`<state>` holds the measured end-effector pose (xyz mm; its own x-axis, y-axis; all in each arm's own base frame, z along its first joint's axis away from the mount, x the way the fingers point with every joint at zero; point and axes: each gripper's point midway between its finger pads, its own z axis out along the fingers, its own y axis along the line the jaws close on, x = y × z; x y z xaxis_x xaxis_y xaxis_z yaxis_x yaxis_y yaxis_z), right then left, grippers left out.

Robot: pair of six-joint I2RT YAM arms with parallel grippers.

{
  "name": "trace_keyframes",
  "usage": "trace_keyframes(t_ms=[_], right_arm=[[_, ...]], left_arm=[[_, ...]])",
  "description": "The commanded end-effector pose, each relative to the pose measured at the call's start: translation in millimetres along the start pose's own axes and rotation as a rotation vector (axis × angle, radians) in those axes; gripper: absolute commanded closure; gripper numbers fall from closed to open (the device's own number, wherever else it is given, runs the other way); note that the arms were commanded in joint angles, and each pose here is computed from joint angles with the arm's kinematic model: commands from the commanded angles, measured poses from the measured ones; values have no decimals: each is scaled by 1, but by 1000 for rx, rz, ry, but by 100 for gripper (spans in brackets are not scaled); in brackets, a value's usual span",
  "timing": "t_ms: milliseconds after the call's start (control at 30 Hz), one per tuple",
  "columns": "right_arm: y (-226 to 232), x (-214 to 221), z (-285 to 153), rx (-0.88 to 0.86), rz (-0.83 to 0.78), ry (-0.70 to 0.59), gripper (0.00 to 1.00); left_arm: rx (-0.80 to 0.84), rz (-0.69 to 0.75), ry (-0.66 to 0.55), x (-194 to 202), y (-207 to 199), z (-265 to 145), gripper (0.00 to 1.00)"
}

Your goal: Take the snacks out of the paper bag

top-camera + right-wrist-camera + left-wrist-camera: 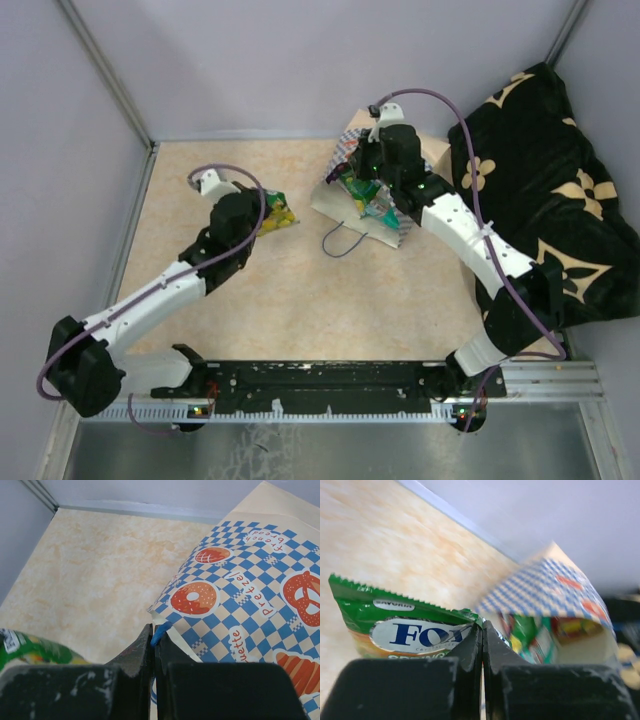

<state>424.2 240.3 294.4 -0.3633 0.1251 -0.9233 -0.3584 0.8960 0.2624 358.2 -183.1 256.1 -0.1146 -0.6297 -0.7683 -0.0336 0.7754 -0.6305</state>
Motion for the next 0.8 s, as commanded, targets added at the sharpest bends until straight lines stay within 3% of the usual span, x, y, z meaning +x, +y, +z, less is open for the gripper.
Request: trace_keyframes(t_ms=[0,133,233,367,467,767], right_arm=[[14,-41,-5,-63,12,-119,100],[21,-40,1,-101,21,-101,100],[23,-42,1,-106,20,-101,100],[26,-43,0,-121,21,-98,100],[26,-42,-1,-123,23,-90,100],[22,-33,0,-105,11,-71,100]], left_arm=[[-479,149,-52,-39,82,-4,100],[-536,154,27,-43,120,24,100],[-474,273,0,-52,135,50,100],[-661,417,0,-67,185,77,100],[-658,474,47,-72,205,112,100],[-676,507,81,-88,270,188,100]])
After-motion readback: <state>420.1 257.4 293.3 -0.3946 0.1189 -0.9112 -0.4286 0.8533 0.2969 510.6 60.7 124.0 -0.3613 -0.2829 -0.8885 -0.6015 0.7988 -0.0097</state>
